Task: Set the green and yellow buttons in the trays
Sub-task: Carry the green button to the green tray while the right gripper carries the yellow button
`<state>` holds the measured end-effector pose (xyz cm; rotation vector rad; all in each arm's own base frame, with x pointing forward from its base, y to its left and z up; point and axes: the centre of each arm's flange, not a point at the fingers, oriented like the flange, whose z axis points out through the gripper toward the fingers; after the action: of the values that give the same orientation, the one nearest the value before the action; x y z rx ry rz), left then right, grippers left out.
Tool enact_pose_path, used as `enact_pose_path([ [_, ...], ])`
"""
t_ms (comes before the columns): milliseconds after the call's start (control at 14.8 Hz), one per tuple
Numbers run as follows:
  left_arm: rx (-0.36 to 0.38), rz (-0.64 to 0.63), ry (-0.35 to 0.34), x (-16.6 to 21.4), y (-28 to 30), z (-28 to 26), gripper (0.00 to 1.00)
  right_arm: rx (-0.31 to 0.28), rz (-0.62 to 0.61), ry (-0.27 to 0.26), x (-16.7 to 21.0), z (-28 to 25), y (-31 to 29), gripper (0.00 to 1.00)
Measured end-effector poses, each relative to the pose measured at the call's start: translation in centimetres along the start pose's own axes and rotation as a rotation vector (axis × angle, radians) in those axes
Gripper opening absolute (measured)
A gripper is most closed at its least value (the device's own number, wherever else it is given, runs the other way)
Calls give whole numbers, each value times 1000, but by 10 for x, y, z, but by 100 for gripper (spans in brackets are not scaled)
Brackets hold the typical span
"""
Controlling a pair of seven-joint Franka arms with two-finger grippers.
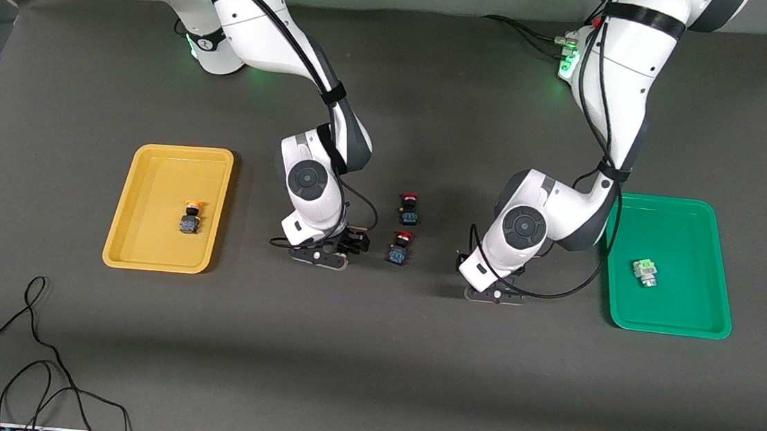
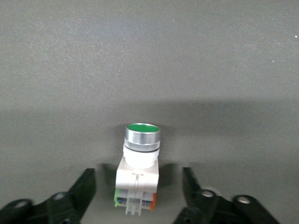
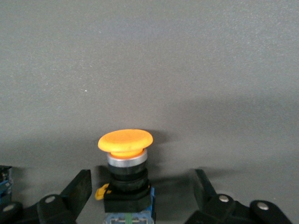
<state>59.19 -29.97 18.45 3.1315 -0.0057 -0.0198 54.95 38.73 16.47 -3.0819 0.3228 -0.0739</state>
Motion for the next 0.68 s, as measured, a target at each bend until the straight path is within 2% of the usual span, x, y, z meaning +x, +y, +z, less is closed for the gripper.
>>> enact_pose_path([
  [68, 0, 0, 1, 0, 0, 0, 64, 1, 1, 2, 1, -1, 0, 90],
  [203, -3, -1, 7, 2, 0, -4, 41, 5, 1, 6, 2, -3, -2, 66],
  [271, -7, -2, 12, 3, 1, -8, 33, 8, 2, 9, 3, -5, -2, 55],
  [339, -10, -4, 16, 5, 0, -15, 33, 12, 5, 12, 5, -8, -3, 44],
  [542, -10, -23, -3, 9, -5, -71, 33, 13, 24, 6, 17, -31, 3, 43],
  [677, -11, -61, -25, 13, -27, -130, 33, -7, 50, -37, 35, -70, 19, 43],
])
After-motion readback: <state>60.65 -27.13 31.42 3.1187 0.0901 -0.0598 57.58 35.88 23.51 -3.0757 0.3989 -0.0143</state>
